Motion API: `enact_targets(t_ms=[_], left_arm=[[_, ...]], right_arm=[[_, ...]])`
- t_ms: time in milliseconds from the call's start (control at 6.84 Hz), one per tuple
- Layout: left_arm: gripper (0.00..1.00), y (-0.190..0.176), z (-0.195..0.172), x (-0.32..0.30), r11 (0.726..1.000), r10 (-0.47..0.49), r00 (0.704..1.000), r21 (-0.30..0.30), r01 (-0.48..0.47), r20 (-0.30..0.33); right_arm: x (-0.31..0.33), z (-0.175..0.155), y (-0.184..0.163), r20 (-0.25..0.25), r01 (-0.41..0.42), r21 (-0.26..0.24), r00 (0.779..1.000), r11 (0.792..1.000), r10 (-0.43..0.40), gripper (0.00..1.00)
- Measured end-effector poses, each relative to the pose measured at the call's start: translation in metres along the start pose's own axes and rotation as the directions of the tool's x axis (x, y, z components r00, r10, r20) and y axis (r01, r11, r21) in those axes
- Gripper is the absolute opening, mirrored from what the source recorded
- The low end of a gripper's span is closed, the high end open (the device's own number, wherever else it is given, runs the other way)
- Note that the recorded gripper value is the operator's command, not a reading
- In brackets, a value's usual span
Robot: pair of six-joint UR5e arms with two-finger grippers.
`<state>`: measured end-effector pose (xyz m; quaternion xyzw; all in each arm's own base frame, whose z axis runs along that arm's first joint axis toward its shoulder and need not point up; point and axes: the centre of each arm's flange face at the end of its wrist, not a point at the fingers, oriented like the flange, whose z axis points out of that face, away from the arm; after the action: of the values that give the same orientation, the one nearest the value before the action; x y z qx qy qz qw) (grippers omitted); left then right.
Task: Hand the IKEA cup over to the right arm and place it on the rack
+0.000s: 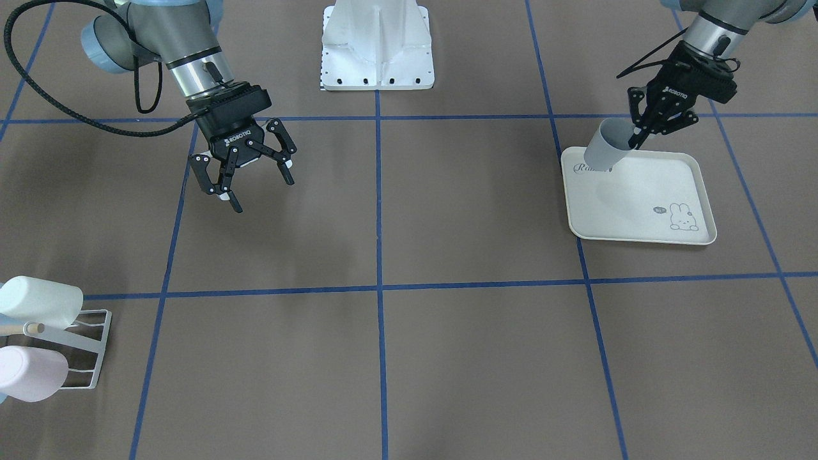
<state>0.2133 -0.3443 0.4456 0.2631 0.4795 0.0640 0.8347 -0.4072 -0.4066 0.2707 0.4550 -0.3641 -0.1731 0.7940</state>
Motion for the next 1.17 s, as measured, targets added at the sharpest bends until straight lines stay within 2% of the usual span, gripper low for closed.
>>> enact_targets(t_ms=[146, 292, 438, 585, 877, 1023, 1169], left_arm=[[0.0, -0.022, -0.001, 0.025, 0.997, -0.073, 0.995, 0.026, 0.074, -0.067], [0.0, -0.046, 0.0, 0.057, 0.986, -0.159, 0.974, 0.022, 0.164, -0.159], [0.0, -0.068, -0.003, 0.09, 0.97, -0.236, 0.94, 0.004, 0.244, -0.247], [0.0, -0.091, -0.008, 0.123, 0.949, -0.303, 0.895, -0.016, 0.315, -0.326], [0.0, -0.125, -0.017, 0.18, 0.915, -0.387, 0.808, -0.072, 0.398, -0.444], [0.0, -0.13, -0.016, 0.203, 0.905, -0.41, 0.778, -0.107, 0.412, -0.477], [0.0, -0.13, -0.011, 0.223, 0.898, -0.427, 0.756, -0.137, 0.418, -0.496]], right_arm=[[-0.012, -0.001, -0.008, 0.022, 0.006, 0.016, 1.0, 1.0, -0.007, 0.99], [-0.026, -0.003, -0.012, 0.061, 0.018, 0.048, 0.998, 0.999, -0.021, 0.99], [-0.042, -0.006, -0.012, 0.117, 0.048, 0.115, 0.991, 0.992, -0.062, 0.99], [-0.056, -0.004, -0.004, 0.173, 0.094, 0.206, 0.976, 0.974, -0.131, 0.99], [-0.078, 0.001, 0.017, 0.241, 0.148, 0.367, 0.938, 0.918, -0.247, 0.99], [-0.087, -0.003, 0.022, 0.257, 0.159, 0.425, 0.923, 0.891, -0.288, 0.99], [-0.094, -0.007, 0.023, 0.269, 0.157, 0.455, 0.914, 0.877, -0.303, 0.99]])
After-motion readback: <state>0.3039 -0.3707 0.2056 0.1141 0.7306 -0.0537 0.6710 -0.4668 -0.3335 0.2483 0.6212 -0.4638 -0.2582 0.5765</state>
